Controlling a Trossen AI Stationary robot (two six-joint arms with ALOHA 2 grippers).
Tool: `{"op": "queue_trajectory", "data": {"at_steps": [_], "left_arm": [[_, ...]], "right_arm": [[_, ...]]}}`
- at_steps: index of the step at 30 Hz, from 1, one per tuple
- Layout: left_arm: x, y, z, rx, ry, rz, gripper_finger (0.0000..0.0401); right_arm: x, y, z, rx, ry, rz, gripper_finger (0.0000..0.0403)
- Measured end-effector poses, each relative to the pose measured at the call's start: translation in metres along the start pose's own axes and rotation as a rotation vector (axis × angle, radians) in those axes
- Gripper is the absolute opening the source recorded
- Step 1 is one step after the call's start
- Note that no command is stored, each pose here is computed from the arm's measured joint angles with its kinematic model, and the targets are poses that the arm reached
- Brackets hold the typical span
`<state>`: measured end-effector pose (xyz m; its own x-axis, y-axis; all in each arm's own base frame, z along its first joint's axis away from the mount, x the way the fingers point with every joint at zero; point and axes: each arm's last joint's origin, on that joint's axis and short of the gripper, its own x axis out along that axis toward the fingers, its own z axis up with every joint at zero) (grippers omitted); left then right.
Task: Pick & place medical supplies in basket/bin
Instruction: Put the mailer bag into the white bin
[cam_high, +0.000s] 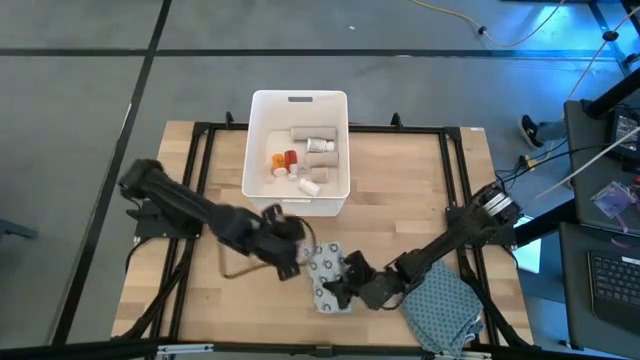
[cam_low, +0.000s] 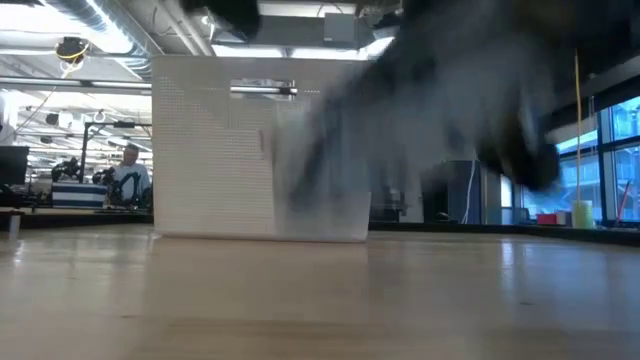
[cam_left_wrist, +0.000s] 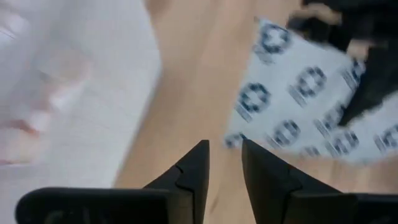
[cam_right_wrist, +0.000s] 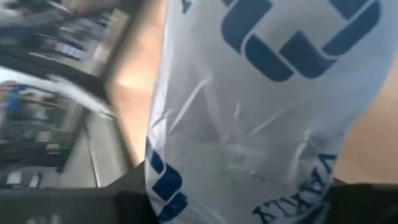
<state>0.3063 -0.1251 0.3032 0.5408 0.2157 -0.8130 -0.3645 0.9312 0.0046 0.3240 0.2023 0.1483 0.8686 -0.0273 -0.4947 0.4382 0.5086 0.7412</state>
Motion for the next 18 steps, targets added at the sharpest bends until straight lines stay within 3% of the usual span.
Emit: {"op": "queue_trajectory", "data": {"at_steps": [5,10,14,18], "left_arm": [[-0.067,0.031,0.006,-0.079,-0.236,0.001,0.0090],[-0.112,0.058,0.003,-0.145,-0.363,-0.037,0.0086],[-0.134,0.076,0.000,-0.186,-0.411,-0.078,0.0082],[-0.148,0.087,-0.003,-0.144,-0.445,-0.092,0.0082]], "right_arm": [[-0.038,0.037,0.039,-0.203,-0.089,0.124,0.0159],[-0.088,0.069,0.096,-0.365,-0.262,0.181,0.0159],[-0.124,0.095,0.153,-0.519,-0.384,0.135,0.0159],[-0.147,0.117,0.219,-0.673,-0.433,0.014,0.0159]]}}
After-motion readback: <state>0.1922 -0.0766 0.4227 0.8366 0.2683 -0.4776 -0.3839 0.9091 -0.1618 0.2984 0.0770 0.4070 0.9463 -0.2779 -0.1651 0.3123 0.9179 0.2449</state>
